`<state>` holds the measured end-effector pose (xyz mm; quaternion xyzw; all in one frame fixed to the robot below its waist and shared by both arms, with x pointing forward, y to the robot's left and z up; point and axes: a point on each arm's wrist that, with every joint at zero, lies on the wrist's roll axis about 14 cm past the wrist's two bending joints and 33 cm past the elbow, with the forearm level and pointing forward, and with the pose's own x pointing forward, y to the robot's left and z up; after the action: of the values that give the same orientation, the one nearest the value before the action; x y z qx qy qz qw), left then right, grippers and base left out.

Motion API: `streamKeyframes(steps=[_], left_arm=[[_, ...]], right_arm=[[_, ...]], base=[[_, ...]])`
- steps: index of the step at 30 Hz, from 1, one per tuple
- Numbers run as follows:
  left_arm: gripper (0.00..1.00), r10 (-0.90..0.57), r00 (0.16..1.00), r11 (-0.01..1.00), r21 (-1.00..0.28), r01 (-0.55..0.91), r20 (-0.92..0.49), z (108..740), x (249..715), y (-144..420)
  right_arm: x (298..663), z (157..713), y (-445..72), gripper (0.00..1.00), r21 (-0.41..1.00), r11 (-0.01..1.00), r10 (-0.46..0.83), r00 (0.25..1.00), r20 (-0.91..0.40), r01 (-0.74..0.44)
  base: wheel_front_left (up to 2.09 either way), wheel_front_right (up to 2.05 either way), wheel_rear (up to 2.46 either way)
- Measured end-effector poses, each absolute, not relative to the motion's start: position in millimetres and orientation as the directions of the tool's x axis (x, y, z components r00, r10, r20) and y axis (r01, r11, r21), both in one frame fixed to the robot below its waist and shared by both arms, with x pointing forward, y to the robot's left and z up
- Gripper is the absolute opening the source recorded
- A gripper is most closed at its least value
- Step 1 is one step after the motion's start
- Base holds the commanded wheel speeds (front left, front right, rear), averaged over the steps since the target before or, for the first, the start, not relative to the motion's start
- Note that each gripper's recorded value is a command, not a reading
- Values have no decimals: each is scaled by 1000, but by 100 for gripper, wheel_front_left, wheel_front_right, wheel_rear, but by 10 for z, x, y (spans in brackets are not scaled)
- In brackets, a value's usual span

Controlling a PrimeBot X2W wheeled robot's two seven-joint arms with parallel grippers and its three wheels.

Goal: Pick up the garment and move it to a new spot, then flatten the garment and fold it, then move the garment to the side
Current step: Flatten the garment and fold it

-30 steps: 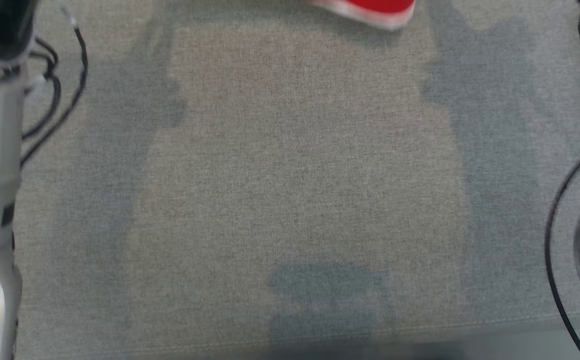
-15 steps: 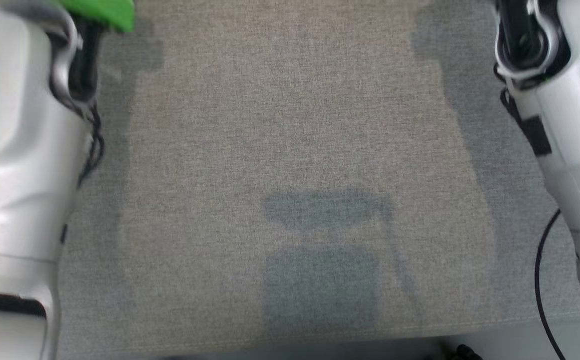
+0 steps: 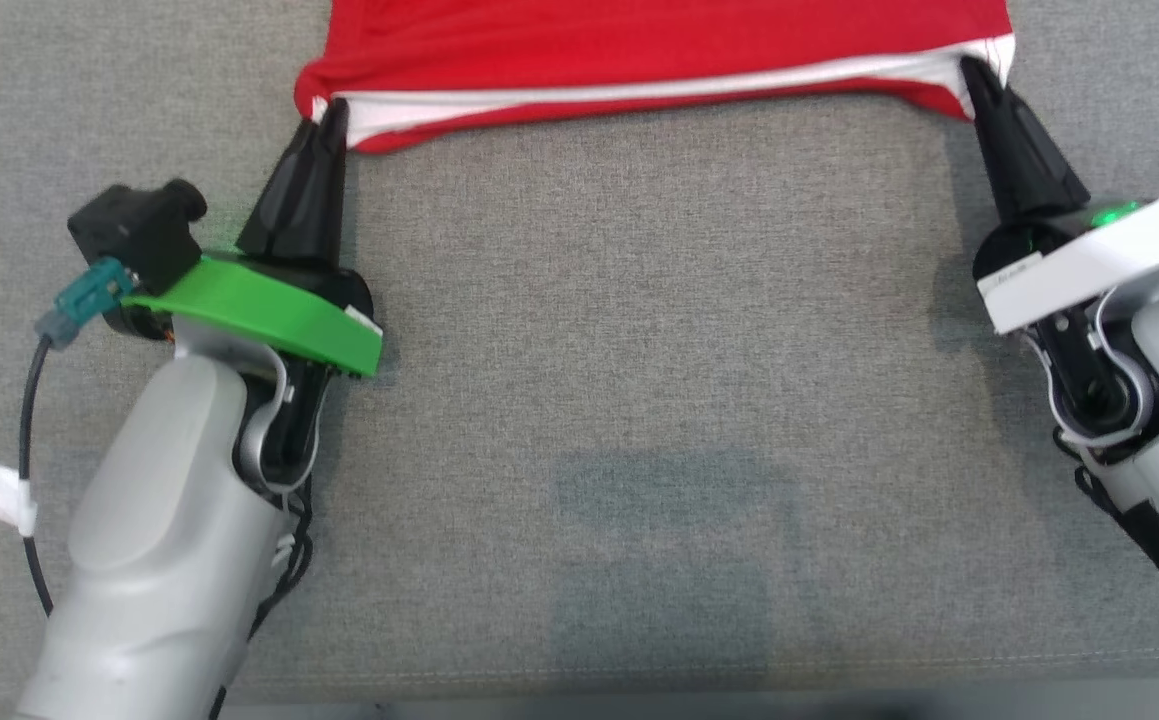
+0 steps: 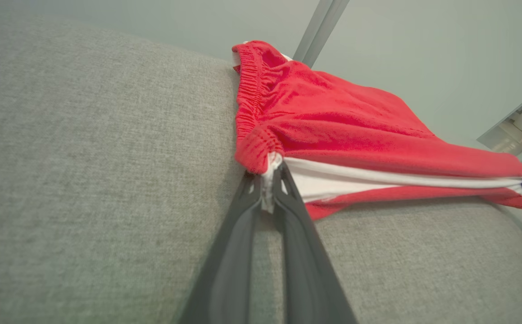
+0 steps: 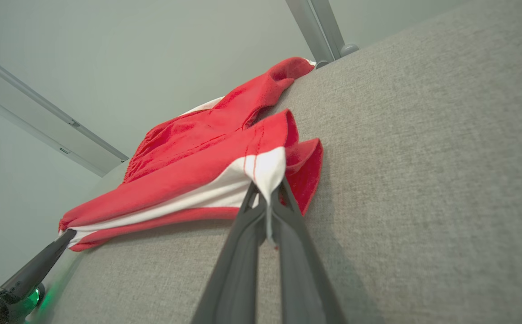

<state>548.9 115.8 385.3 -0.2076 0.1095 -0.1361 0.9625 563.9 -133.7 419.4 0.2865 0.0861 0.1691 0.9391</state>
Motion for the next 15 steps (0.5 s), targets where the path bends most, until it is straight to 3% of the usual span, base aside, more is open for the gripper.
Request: streamKeyframes(steps=[8,15], left_arm=[[0,-286,943,858,-485,172,-172,3904,4910,1164],[0,-297,942,846,-502,182,-159,4039,4457,1093]], right_arm=[[5064,4121,-1411,0,598,778,333,934,-131,-193],[4670,4389,-1514,0,628,759,286,955,-85,-171]], base=[[0,0,0],[0,0,0]])
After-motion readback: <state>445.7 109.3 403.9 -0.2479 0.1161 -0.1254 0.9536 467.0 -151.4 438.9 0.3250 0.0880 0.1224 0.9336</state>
